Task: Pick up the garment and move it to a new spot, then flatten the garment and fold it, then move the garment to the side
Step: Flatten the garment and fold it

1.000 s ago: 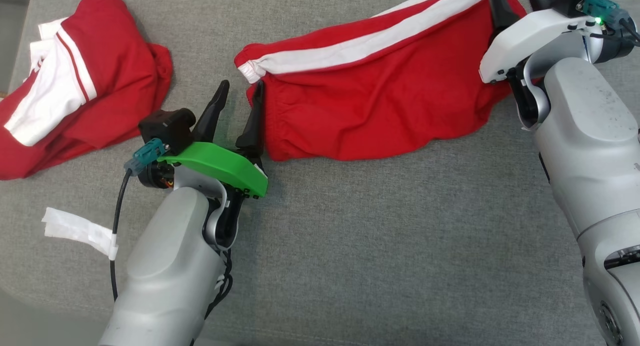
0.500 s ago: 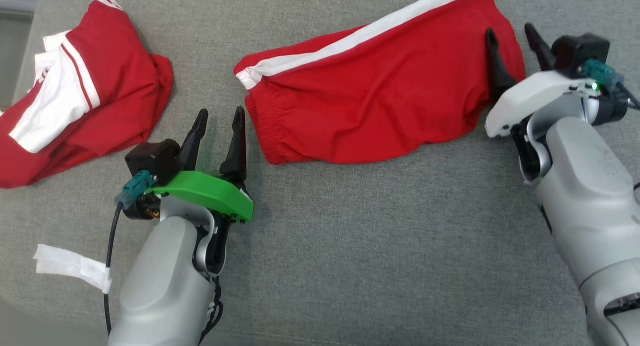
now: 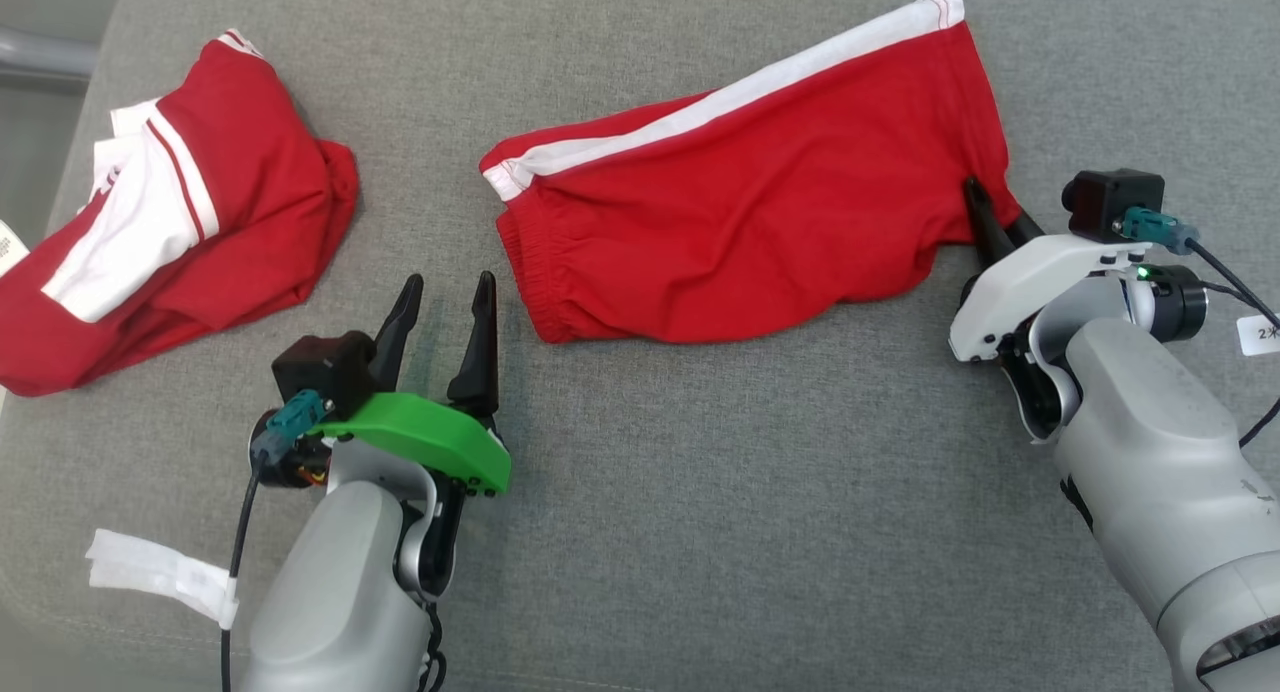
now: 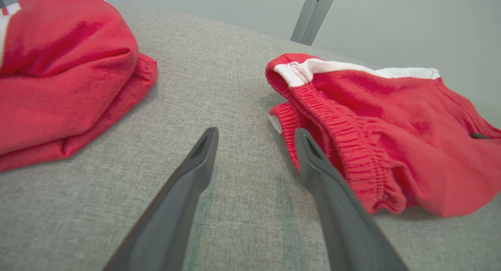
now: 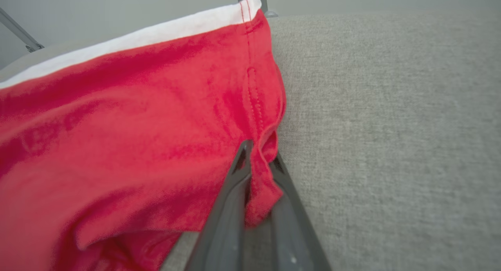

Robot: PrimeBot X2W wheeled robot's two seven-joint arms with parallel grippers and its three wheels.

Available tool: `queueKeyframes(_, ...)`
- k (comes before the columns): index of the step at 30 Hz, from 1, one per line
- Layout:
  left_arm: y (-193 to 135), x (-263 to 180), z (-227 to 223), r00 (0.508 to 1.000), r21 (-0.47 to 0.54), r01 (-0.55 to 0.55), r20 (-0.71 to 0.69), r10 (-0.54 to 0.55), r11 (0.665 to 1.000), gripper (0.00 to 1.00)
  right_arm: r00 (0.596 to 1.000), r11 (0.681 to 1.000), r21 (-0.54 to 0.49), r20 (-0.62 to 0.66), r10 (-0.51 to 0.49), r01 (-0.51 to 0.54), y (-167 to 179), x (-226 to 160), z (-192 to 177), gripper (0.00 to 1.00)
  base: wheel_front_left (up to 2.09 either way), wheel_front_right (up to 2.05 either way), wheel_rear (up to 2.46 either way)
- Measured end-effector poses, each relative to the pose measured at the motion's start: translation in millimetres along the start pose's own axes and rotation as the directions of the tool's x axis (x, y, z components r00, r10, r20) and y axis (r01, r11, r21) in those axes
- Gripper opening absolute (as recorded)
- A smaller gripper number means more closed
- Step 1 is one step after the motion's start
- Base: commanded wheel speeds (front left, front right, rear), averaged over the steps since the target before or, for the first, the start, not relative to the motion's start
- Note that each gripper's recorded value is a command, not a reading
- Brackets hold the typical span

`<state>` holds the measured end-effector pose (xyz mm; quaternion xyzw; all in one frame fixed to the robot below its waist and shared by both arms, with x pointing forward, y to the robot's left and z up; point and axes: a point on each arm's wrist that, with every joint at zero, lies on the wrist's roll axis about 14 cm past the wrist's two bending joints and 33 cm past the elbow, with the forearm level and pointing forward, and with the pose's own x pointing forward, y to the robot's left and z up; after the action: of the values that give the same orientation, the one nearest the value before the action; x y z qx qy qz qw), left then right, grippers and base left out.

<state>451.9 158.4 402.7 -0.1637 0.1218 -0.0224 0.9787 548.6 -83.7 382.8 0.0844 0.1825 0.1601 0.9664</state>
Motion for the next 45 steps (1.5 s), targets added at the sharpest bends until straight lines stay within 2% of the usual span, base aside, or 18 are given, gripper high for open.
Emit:
queueKeyframes(9,6,-22,-4,0.999,0.014,-0.034,-0.004,0.034,0.999,1.0,0.997,0.991,0.125,0.056,-0.057,0.049,-2,-30,9,0.0,0.0,0.0,0.0)
queueKeyframes(16,8,-49,-9,0.999,0.002,-0.052,-0.008,0.052,0.999,1.0,0.984,0.968,0.208,0.08,-0.157,0.138,-26,-80,0,0.0,0.0,0.0,0.0)
queueKeyframes(20,12,-64,-9,0.998,0.003,-0.065,0.001,0.065,0.998,1.0,0.978,0.957,0.244,0.095,-0.185,0.158,-25,-104,-4,0.0,0.0,0.0,0.0)
queueKeyframes(23,11,-73,-10,0.998,0.014,-0.059,0.004,0.059,0.998,1.0,0.968,0.95,0.249,0.116,-0.224,0.19,-34,-122,-2,0.0,0.0,0.0,0.0)
queueKeyframes(26,8,-75,-8,0.999,0.014,-0.049,0.012,0.049,0.999,1.0,0.961,0.961,0.208,0.165,-0.221,0.185,-36,-126,15,0.0,0.0,0.0,0.0)
queueKeyframes(29,8,-77,-9,0.999,0.012,-0.047,0.011,0.047,0.999,1.0,0.958,0.981,0.143,0.24,-0.16,0.129,-21,-117,43,0.0,0.0,0.0,0.0)
queueKeyframes(34,13,-83,-12,0.998,0.004,-0.062,0.002,0.062,0.998,1.0,0.946,0.998,0.026,0.321,0.048,-0.06,53,-95,79,0.0,0.0,0.0,0.0)
queueKeyframes(38,22,-90,-10,0.996,-0.016,-0.089,0.012,0.089,0.996,1.0,0.914,0.965,-0.071,0.307,0.264,-0.254,131,-86,81,0.0,0.0,0.0,0.0)
queueKeyframes(41,27,-95,-9,0.994,-0.025,-0.11,0.017,0.111,0.994,1.0,0.892,0.929,-0.086,0.26,0.371,-0.361,172,-87,66,0.0,0.0,0.0,0.0)
queueKeyframes(44,34,-101,-9,0.991,-0.031,-0.132,0.021,0.133,0.991,1.0,0.878,0.899,-0.076,0.195,0.438,-0.431,197,-87,45,0.0,0.0,0.0,0.0)
queueKeyframes(45,36,-103,-9,0.99,-0.032,-0.141,0.021,0.141,0.99,1.0,0.874,0.892,-0.058,0.176,0.452,-0.449,204,-88,38,0.13,0.0,0.0,0.0)
